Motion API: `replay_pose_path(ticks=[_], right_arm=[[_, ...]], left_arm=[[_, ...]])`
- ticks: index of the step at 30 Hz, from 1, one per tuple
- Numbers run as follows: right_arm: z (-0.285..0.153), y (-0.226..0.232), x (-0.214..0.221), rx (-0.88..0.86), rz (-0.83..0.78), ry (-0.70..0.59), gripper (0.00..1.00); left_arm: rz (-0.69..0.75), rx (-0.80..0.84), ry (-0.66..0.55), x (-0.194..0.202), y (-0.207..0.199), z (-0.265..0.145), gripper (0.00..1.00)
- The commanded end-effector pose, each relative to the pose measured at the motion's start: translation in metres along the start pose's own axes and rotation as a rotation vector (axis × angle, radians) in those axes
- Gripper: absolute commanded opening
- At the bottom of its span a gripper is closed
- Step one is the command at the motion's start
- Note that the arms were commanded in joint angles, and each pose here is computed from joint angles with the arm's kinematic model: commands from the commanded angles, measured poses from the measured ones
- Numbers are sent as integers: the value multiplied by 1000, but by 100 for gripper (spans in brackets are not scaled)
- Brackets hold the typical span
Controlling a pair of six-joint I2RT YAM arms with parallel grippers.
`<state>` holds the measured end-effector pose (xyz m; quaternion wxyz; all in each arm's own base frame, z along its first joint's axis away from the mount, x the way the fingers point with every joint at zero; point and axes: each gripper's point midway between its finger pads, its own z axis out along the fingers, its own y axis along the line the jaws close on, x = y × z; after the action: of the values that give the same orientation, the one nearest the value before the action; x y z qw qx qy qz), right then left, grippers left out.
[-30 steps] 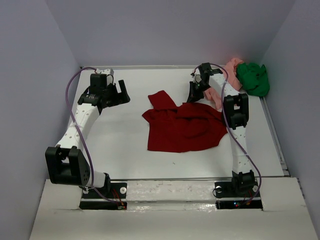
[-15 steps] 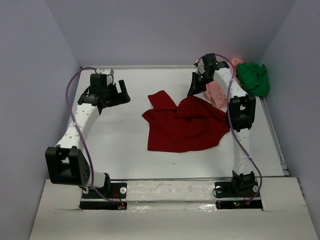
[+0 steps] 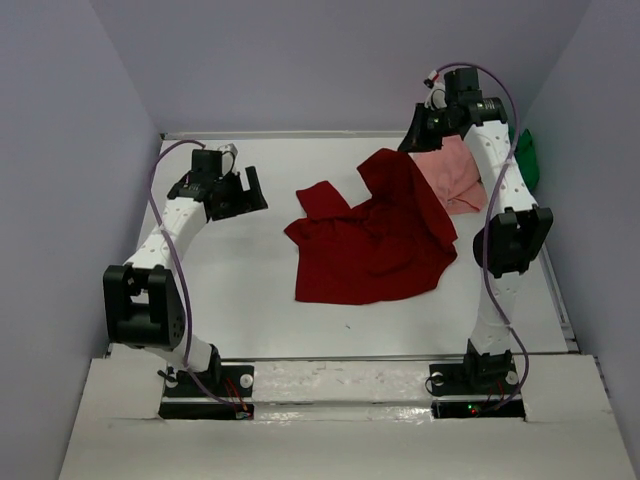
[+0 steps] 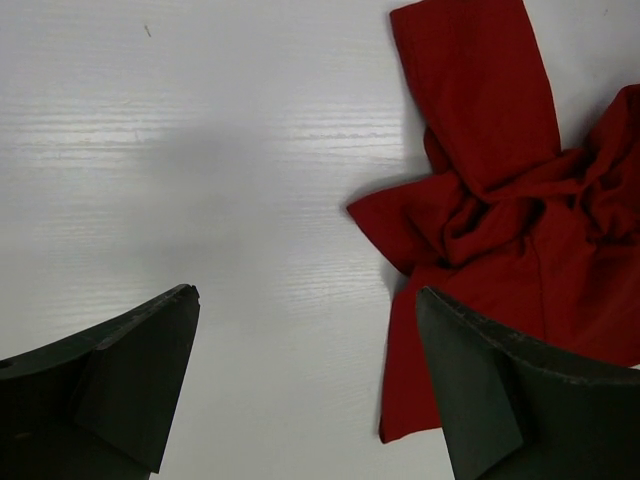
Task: Fold and stack the t-shirts
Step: Flatten out the tshirt
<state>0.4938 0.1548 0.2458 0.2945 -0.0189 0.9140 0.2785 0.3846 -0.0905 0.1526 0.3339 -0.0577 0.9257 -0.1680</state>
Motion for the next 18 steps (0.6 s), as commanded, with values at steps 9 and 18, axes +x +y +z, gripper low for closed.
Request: replay_pose_path(ticks=[9, 18], right_arm=[[-90, 36, -69, 46, -58, -329, 0], [-152, 58, -94, 56, -95, -517, 0]], left_arm=[[66, 181, 42, -12, -49, 32, 99], [62, 235, 97, -15, -63, 57, 99]])
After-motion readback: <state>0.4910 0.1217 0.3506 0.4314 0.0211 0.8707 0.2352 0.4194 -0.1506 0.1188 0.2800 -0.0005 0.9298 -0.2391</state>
